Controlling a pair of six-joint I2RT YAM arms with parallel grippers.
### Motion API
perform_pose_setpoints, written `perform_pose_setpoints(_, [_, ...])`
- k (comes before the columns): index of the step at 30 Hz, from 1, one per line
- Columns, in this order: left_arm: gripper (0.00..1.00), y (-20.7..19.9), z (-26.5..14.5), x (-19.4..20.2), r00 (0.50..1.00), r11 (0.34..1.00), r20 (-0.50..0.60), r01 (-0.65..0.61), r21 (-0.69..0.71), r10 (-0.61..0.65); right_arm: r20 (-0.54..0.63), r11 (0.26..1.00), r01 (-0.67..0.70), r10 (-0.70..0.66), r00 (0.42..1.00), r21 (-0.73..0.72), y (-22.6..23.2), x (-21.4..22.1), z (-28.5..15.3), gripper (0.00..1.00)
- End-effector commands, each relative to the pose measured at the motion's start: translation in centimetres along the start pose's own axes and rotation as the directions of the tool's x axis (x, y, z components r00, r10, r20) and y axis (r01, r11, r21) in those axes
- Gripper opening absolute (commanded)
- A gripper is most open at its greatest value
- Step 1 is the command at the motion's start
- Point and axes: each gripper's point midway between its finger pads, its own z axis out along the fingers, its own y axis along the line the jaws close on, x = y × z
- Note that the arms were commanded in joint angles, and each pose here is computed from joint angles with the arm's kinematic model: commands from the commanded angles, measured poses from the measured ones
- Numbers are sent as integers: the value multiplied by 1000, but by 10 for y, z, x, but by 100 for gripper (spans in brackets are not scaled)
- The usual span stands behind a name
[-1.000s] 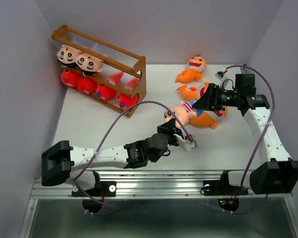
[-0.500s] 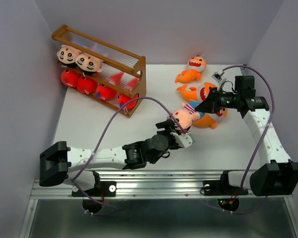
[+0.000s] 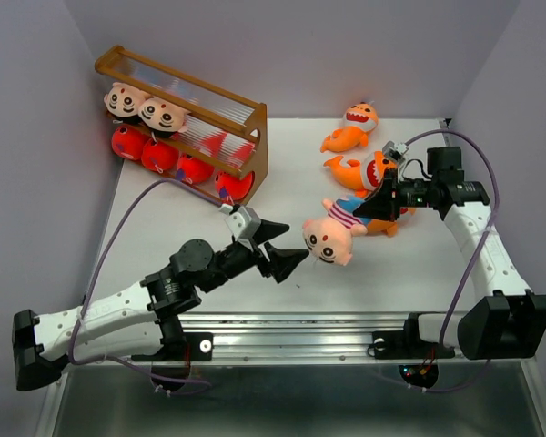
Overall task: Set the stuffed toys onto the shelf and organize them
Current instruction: Pass the stuffed toy from the right arm to the left
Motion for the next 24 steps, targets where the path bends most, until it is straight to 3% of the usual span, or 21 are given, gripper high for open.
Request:
perform_pose_setpoints(1, [87, -29, -16, 9, 976, 958, -37, 217, 187, -214, 81, 974, 97, -82, 993, -205, 32, -9, -2, 1])
perform_pose_setpoints(5, [87, -18, -18, 37, 967, 956, -90, 249, 157, -237, 92, 964, 86, -65, 994, -250, 32, -12, 0, 1])
perform_pose_setpoints(11, [87, -8, -12, 56, 965, 957, -68, 260, 129, -253, 88, 963, 18, 6, 996, -267, 32, -17, 1, 2])
perform_pose_setpoints(24, [87, -12, 11, 57, 955, 944, -56, 297, 143, -292, 111, 952, 29, 5, 994, -305, 43, -16, -2, 2])
